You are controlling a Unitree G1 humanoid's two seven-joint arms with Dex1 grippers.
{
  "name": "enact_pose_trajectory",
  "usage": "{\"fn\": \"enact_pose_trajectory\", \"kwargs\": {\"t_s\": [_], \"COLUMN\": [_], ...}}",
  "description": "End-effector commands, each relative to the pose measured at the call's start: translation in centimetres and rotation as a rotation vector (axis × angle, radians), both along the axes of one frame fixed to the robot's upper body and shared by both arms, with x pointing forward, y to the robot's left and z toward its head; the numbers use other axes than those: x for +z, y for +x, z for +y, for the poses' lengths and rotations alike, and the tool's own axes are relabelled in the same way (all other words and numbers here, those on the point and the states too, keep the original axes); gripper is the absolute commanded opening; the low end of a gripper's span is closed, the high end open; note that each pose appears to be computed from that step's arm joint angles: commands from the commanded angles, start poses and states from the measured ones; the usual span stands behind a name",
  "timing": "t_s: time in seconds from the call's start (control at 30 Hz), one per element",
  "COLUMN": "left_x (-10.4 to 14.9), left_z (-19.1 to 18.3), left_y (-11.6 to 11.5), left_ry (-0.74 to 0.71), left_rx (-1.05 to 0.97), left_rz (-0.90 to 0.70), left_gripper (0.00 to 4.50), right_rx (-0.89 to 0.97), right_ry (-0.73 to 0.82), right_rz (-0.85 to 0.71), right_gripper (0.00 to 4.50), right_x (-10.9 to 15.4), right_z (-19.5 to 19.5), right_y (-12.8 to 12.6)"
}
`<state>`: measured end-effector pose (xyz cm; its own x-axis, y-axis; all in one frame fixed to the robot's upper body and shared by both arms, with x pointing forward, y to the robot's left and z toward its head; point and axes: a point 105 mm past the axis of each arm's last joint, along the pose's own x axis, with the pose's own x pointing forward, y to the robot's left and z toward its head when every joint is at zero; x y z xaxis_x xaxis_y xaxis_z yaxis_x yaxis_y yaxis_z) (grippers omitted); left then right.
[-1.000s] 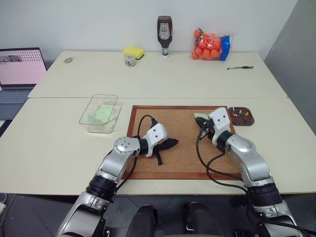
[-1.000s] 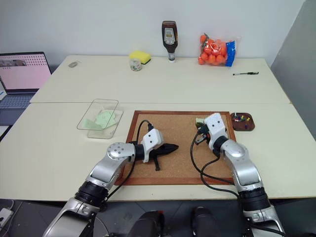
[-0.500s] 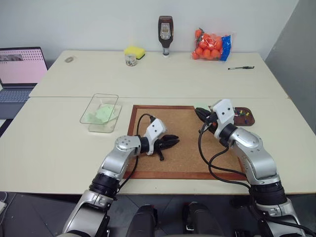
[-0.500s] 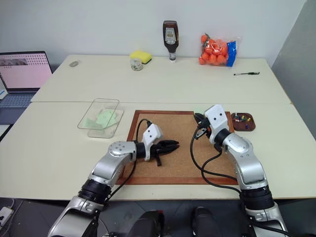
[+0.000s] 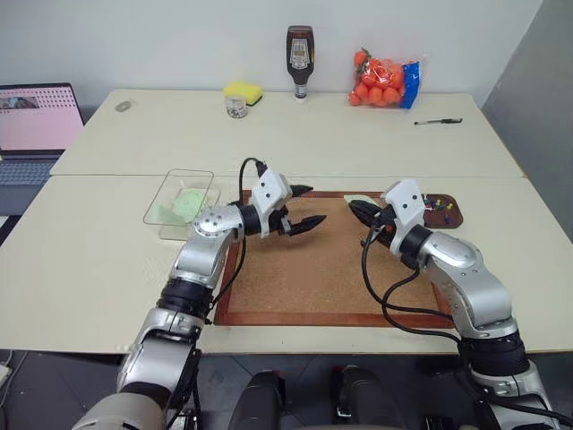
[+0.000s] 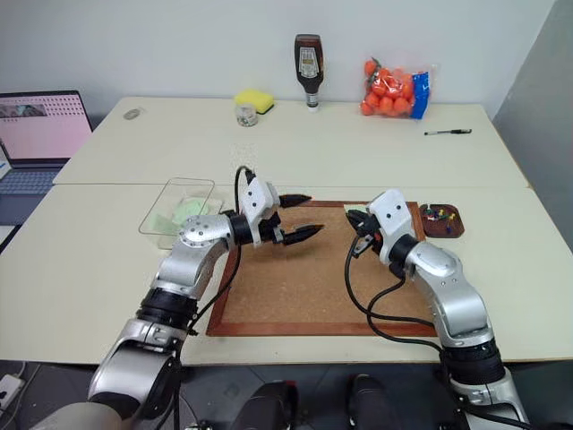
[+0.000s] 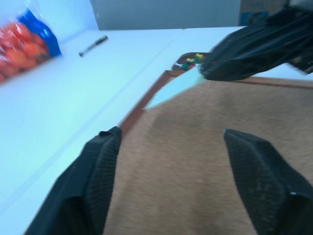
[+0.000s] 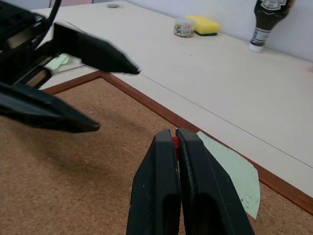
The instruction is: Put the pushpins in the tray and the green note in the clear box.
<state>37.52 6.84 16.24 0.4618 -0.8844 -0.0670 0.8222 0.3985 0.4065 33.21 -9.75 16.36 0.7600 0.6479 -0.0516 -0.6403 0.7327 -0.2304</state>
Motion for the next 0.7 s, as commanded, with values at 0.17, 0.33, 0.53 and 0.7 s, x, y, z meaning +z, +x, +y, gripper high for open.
{"fn": "enact_pose_trajectory", "kwargs": {"t_s": [0.17, 0.33, 0.53, 0.7], "left_x": [1.1, 1.0, 0.4, -0.3], "left_z": [-1.6, -2.5, -3.1, -3.4], "left_y": [0.0, -0.4, -0.5, -0.8], "left_ry": [0.080, 0.106, 0.124, 0.146], "left_rx": [-0.103, -0.160, -0.191, -0.230], "left_rz": [-0.195, -0.234, -0.246, -0.240], "left_gripper": [4.01, 4.01, 4.01, 3.50], "right_rx": [0.079, 0.102, 0.119, 0.126], "right_ry": [0.080, 0.108, 0.137, 0.168], "right_rz": [0.033, 0.068, 0.087, 0.104], "right_gripper": [0.00, 0.00, 0.00, 0.00], "right_x": [2.2, 2.5, 2.9, 3.1], "right_z": [1.0, 1.5, 2.1, 2.3], "right_y": [-1.7, -2.1, -2.4, -2.5]}}
